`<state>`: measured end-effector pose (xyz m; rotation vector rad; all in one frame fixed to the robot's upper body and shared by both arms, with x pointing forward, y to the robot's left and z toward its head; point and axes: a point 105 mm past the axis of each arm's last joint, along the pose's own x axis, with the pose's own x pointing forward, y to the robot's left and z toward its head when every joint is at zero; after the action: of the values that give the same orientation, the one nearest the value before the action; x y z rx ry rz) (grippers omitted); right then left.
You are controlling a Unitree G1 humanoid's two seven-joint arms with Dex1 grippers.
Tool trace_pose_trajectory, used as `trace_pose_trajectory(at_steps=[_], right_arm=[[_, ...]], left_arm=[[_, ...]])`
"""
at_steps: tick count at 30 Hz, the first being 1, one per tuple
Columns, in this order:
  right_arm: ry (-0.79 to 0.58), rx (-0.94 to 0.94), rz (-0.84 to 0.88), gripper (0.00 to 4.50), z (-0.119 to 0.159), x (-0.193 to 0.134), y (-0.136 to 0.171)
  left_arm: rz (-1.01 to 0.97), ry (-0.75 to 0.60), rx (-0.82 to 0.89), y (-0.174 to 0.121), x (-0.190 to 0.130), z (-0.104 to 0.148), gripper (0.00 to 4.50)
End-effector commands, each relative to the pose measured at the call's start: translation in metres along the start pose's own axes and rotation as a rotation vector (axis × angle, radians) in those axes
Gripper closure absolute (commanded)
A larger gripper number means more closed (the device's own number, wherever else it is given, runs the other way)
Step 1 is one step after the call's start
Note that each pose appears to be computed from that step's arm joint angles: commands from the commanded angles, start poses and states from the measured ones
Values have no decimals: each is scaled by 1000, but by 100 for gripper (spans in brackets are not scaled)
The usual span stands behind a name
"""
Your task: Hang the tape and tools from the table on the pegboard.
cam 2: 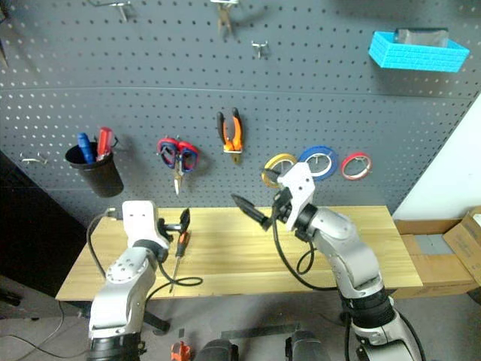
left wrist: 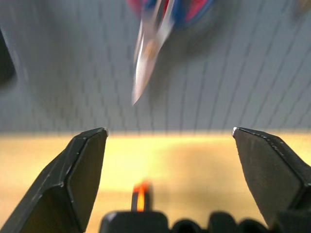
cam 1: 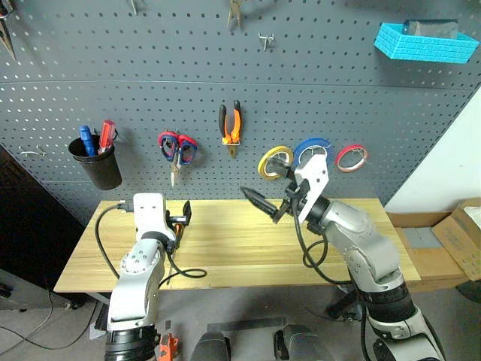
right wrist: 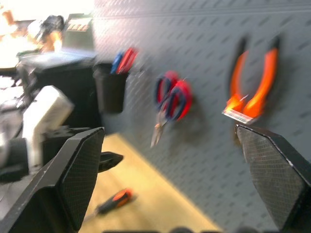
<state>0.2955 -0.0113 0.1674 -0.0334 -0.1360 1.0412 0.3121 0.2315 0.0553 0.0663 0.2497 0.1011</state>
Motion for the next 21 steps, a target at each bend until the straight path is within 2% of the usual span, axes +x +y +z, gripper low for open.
trace_pose_trajectory(at_steps=[1,5,8,14,21], right_arm=[[-5,-29,103,0,3,10,20],[47,-72,175,0,-5,31,37],[135,-120,200,0,-17,47,43],[172,-83,189,0,-13,60,45],[212,-82,161,0,-16,57,38]], left_arm=[[30,-1,10,16,2,0,1],[20,57,27,37,17,-5,1],[-22,127,26,47,35,-7,1],[-116,252,80,47,63,-15,1],[-193,368,53,32,72,-25,1]])
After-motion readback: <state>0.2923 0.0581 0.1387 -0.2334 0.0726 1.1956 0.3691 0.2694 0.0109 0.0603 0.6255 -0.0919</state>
